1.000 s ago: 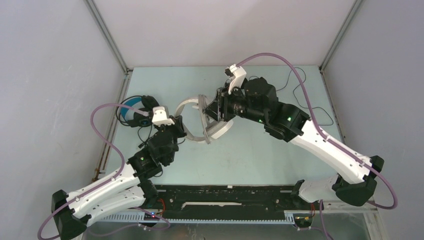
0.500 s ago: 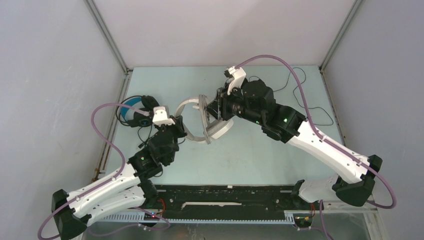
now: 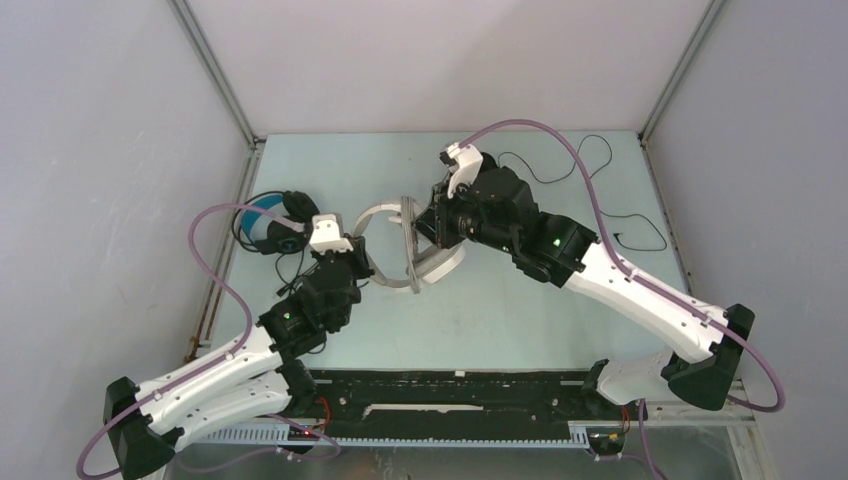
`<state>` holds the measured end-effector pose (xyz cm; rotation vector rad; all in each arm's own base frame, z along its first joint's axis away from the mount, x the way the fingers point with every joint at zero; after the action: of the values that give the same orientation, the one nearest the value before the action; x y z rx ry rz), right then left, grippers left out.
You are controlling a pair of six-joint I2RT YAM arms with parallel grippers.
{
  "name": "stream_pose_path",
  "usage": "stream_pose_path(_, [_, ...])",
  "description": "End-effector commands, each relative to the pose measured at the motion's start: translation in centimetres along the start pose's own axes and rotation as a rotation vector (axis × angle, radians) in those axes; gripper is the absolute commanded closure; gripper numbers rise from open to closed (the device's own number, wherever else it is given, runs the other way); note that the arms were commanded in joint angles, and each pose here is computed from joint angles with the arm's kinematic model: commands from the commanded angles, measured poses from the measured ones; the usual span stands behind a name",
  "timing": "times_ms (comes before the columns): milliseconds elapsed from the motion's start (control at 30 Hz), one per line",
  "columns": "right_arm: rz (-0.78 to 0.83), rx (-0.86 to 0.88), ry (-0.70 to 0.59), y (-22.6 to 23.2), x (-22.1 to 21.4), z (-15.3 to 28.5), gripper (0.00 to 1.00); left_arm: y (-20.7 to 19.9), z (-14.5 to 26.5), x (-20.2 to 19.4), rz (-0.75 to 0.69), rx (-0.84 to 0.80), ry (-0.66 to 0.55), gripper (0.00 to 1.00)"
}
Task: Wrap the headphones
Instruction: Place the headphones at the center of the board.
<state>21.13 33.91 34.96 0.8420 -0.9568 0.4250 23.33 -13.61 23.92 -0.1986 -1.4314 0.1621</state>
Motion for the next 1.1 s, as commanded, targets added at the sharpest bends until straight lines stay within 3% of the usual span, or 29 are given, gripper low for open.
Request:
stream_pose_path(0, [-0.005, -0.01, 0.039, 0.0, -1.5, -0.3, 0.91, -2.0, 0.4, 5.3, 0.249, -0.053, -0.114, 1.0])
stream_pose_path(233, [0.04, -0.092, 0.105, -1.2, -4.4, -0.9, 0.92, -2.5, 0.8, 6.3, 0.277, -0.074, -0.097, 1.0])
stream_pose_path(500, [0.084, -0.168, 0.099, -2.7, -4.8, -0.8, 0.9, -2.4, 1.2, 6.0, 0.275, -0.092, -0.076, 1.0])
stream_pose_path(700, [0.081, -0.11, 0.061, -1.6, -3.6, 0.2, 0.88, -1.8, 1.4, 5.4, 0.256, -0.08, -0.057, 1.0])
stream_pose_path(1067, [0.011, 0.057, -0.064, 1.8, 0.0, 4.3, 0.76, -1.3, 1.4, 4.8, 0.221, -0.059, -0.054, 1.0])
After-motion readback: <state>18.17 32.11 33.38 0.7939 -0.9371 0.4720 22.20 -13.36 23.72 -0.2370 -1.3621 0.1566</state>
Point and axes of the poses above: each gripper's point midway between its finger pads, its own z axis back along the fingers, its own y axis along the line the jaws close on, x = y × z, the point moved 3 cm from there along z, back along the fingers, and after that the axes turned 2 degrees about -z, right-handed, at the moved point
